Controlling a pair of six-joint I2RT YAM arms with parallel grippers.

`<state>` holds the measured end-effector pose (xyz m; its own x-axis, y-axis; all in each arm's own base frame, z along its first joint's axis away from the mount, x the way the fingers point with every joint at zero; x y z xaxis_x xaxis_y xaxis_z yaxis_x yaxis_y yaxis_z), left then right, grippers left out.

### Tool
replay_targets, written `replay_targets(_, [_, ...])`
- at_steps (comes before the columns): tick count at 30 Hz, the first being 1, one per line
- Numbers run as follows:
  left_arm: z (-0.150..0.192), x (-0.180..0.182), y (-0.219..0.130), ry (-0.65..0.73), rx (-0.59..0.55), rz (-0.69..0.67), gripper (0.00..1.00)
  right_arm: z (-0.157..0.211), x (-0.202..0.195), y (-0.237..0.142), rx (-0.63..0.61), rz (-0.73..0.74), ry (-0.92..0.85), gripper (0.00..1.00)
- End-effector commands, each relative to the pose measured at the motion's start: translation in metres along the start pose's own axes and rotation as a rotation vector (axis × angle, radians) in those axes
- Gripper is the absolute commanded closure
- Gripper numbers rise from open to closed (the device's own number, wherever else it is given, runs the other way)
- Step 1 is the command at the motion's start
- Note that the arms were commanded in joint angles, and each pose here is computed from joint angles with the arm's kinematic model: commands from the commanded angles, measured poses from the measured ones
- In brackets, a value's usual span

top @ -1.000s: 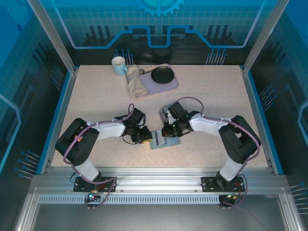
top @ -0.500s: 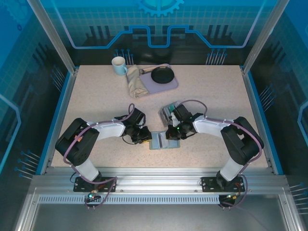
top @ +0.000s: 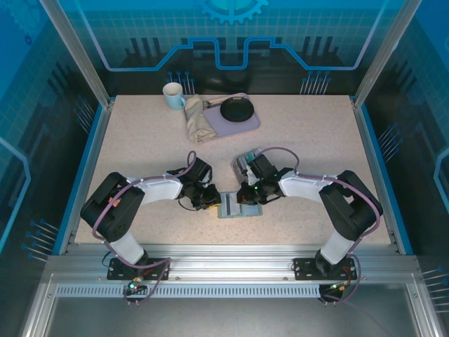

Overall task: Put the credit cards into the card holder
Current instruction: Insert the credit card into the card slot.

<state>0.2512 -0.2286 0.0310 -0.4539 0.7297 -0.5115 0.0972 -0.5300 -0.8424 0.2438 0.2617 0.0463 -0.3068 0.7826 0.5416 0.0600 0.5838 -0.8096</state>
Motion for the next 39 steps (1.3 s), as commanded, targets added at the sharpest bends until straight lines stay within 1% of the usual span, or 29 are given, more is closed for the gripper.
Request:
replay_targets(1, [-0.001, 0.006, 0.004, 0.000, -0.014, -0.022, 0.85, 0.007, 0.004, 0.009, 0.037, -0.002, 0.013, 1.00])
replay_targets(4, [-0.001, 0.007, 0.003, -0.002, -0.016, -0.027, 0.85, 0.008, -0.001, 0.004, 0.047, 0.023, -0.004, 1.00])
replay_targets(10, [-0.002, 0.007, 0.003, -0.006, -0.023, -0.027, 0.85, 0.014, -0.002, -0.001, 0.088, -0.014, -0.036, 1.00])
replay_targets(11, [-0.002, 0.007, 0.003, -0.006, -0.022, -0.025, 0.85, 0.006, 0.004, -0.002, 0.074, -0.030, -0.047, 1.00])
replay_targets(14, [-0.002, 0.006, 0.004, -0.008, -0.021, -0.019, 0.85, 0.002, 0.011, 0.003, 0.064, -0.044, -0.037, 0.96])
replay_targets(17, [-0.002, 0.005, 0.003, -0.008, -0.021, -0.016, 0.85, -0.001, 0.018, 0.009, 0.057, -0.043, -0.038, 0.94])
replay_targets(25, [-0.002, 0.006, 0.002, -0.008, -0.027, -0.022, 0.85, -0.003, 0.014, 0.013, 0.050, -0.010, -0.012, 0.93])
replay_targets(29, [-0.003, 0.006, -0.001, -0.008, -0.039, -0.021, 0.85, -0.002, 0.011, 0.002, 0.040, 0.027, -0.024, 0.88])
replay_targets(31, [-0.003, 0.006, -0.003, -0.007, -0.050, -0.025, 0.85, -0.002, 0.006, -0.010, 0.027, 0.069, -0.025, 0.78])
replay_targets(34, [-0.004, 0.006, -0.009, -0.002, -0.066, -0.028, 0.84, -0.003, -0.004, -0.029, -0.004, 0.146, -0.026, 0.67])
replay_targets(35, [-0.004, 0.004, -0.011, 0.000, -0.071, -0.025, 0.83, -0.004, -0.006, -0.034, -0.011, 0.162, -0.023, 0.65])
replay_targets(37, [-0.005, 0.002, -0.016, 0.005, -0.088, -0.022, 0.83, -0.006, -0.006, -0.042, -0.024, 0.188, -0.034, 0.63])
replay_targets(38, [-0.006, 0.001, -0.019, 0.009, -0.096, -0.020, 0.82, -0.008, -0.005, -0.044, -0.027, 0.187, -0.041, 0.63])
replay_targets(39, [-0.006, -0.001, -0.021, 0.014, -0.105, -0.019, 0.82, -0.009, 0.001, -0.045, -0.027, 0.171, -0.056, 0.65])
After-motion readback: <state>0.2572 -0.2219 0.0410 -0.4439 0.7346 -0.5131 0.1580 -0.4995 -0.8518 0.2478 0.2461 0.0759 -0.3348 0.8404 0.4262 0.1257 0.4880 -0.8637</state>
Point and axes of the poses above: each hand's point on the last joint's axis, 136 mm out from that joint toward the fingers, its own y axis out along the fingers, its own x axis along the line the jaws close on, z = x × y, the point moved 2 cm from there along -y, back along the fingers, and after that the axes turned 14 degrees about -y, right-handed, at the moved point
